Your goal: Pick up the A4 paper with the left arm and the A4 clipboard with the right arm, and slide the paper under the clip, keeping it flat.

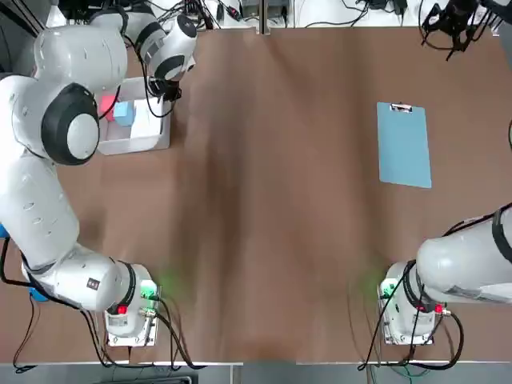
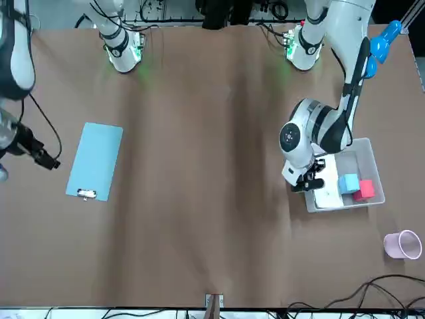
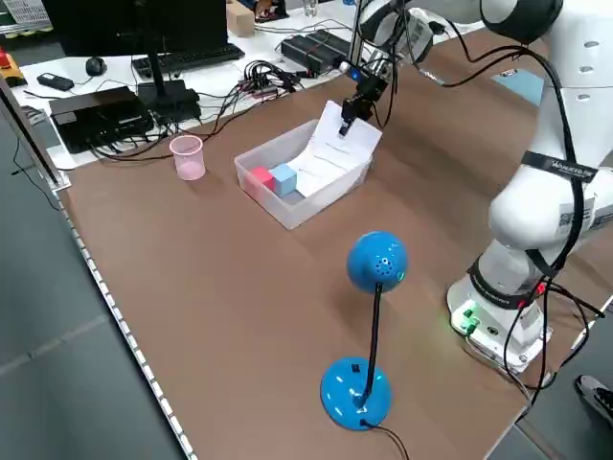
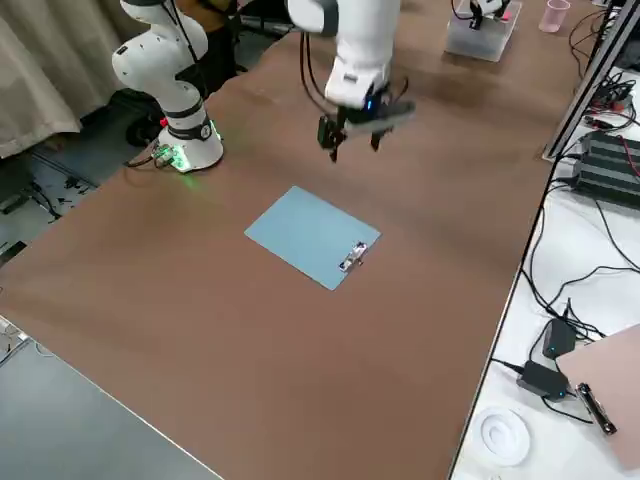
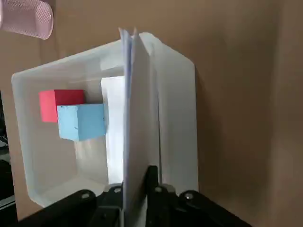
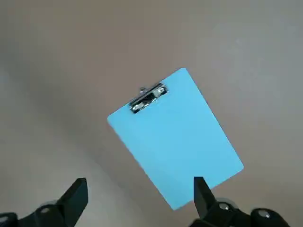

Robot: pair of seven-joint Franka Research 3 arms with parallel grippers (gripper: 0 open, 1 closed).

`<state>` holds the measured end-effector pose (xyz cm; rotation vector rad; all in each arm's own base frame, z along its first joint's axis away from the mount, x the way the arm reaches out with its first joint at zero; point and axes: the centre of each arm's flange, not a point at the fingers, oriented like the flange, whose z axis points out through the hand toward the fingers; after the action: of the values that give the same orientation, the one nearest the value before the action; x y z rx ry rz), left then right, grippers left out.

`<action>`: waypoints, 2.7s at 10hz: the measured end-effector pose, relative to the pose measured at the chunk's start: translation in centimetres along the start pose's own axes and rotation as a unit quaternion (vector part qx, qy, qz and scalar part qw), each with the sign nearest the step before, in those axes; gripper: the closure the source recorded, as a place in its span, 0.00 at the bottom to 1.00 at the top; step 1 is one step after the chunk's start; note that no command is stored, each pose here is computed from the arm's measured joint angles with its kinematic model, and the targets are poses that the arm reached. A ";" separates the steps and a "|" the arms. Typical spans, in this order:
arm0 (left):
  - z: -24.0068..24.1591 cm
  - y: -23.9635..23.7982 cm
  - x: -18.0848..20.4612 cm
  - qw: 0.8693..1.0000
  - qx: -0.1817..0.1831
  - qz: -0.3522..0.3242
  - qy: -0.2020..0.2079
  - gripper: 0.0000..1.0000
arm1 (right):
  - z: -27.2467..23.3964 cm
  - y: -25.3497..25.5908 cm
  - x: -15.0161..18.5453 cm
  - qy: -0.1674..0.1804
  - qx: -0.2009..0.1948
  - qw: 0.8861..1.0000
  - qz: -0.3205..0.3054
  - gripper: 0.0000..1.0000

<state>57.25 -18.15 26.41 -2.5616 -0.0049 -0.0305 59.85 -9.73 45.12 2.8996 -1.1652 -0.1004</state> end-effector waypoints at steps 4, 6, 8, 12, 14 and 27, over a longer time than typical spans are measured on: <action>-3.3 -4.2 1.0 0.999 -0.013 -0.041 0.020 0.98 | 6.7 -0.9 2.9 0.007 0.013 0.981 0.195 0.06; -5.8 -8.9 1.8 0.995 -0.042 -0.091 0.014 0.98 | 9.7 -1.6 3.6 0.024 0.034 0.969 0.242 0.07; -9.1 -11.8 2.2 0.993 -0.037 -0.113 0.001 0.99 | 15.0 -1.6 3.7 0.035 0.051 0.955 0.290 0.07; -13.9 -14.4 3.0 0.986 -0.059 -0.153 -0.034 0.99 | 22.5 -2.7 3.4 0.023 0.046 0.933 0.355 0.11; -17.0 -17.0 3.7 0.976 -0.105 -0.186 -0.052 0.99 | 24.4 -2.4 3.5 0.017 0.038 0.931 0.363 0.12; -21.1 -22.3 3.6 0.908 -0.209 -0.334 -0.141 0.99 | 27.3 -0.4 4.7 0.016 0.034 0.922 0.386 0.23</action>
<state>60.14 -11.10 56.32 -2.8267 -1.0923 0.0880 61.71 -12.40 17.64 2.2452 -2.2147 0.0025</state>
